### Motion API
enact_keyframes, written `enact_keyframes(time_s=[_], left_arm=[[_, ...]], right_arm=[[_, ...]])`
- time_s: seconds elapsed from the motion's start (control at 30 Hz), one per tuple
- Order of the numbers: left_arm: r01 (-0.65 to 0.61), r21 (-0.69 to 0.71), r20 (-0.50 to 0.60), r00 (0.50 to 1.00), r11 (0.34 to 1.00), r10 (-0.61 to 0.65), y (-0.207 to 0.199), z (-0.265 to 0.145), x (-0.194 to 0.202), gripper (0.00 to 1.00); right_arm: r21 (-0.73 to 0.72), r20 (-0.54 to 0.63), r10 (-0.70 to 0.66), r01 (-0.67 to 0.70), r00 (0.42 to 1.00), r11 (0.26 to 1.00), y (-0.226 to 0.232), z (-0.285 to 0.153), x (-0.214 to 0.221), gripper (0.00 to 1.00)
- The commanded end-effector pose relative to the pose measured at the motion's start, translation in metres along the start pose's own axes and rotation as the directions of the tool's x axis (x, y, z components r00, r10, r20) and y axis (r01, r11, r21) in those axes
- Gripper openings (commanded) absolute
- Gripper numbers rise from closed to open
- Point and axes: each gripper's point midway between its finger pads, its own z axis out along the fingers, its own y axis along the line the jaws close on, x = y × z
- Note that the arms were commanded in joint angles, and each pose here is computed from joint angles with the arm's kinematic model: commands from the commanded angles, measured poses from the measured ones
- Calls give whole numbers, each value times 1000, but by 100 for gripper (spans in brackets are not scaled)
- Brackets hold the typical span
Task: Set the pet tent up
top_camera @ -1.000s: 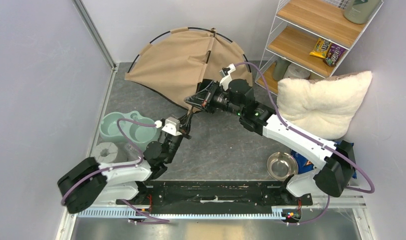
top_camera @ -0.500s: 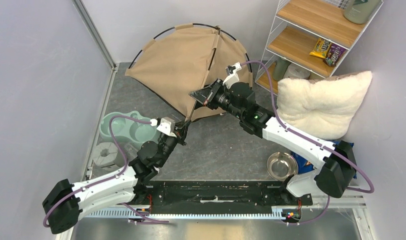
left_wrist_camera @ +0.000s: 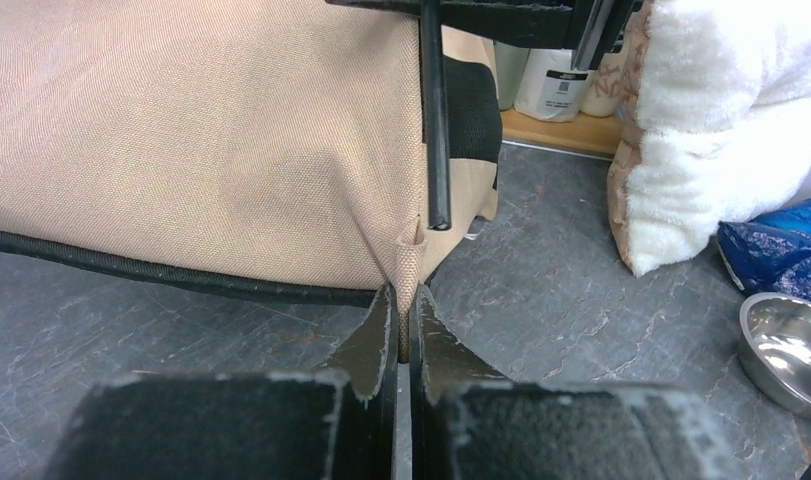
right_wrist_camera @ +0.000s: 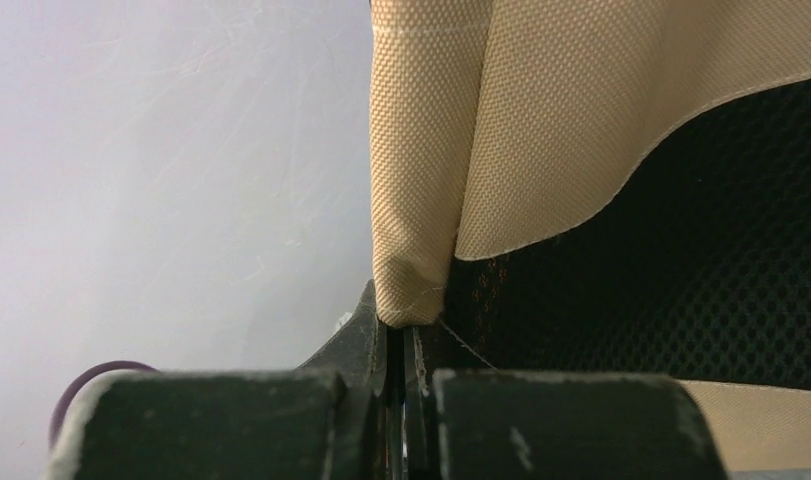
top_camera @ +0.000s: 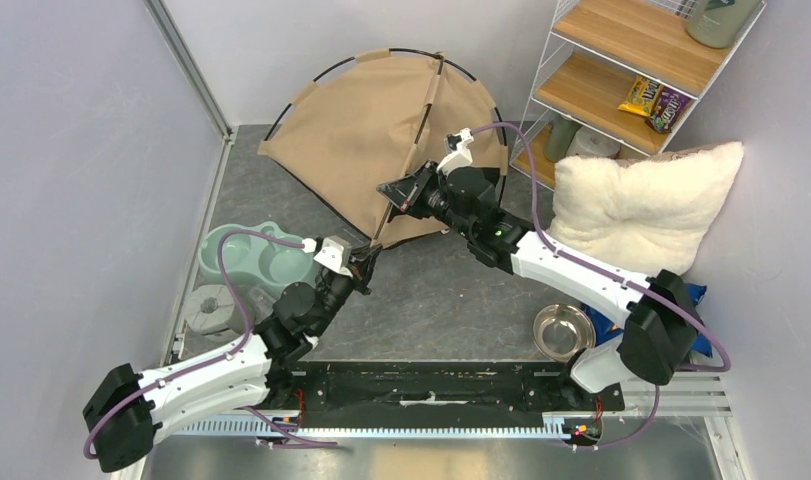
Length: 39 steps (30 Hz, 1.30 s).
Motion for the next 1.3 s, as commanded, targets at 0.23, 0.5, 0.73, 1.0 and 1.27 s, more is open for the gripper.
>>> enact_keyframes(time_s=[0.23, 0.5, 0.73, 1.0, 1.27], left_arm=[[45, 44, 46, 998, 998, -47, -10, -1, -18, 2], [45, 32, 50, 998, 998, -47, -8, -1, -22, 2], [66, 0, 44, 997, 998, -66, -4, 1, -28, 2], [93, 13, 10, 996, 996, -93, -13, 6, -45, 2], [96, -2, -32, 995, 995, -96, -12, 6, -48, 5]], right_arm=[[121, 122, -63, 48, 991, 991, -37, 16, -20, 0], [146, 94, -72, 58, 993, 988, -48, 18, -10, 0], [134, 50, -100, 92, 994, 987, -47, 13, 3, 0], [151, 19, -166, 161, 986, 975, -49, 10, 28, 0], [220, 11, -253, 244, 967, 944, -67, 10, 37, 0]])
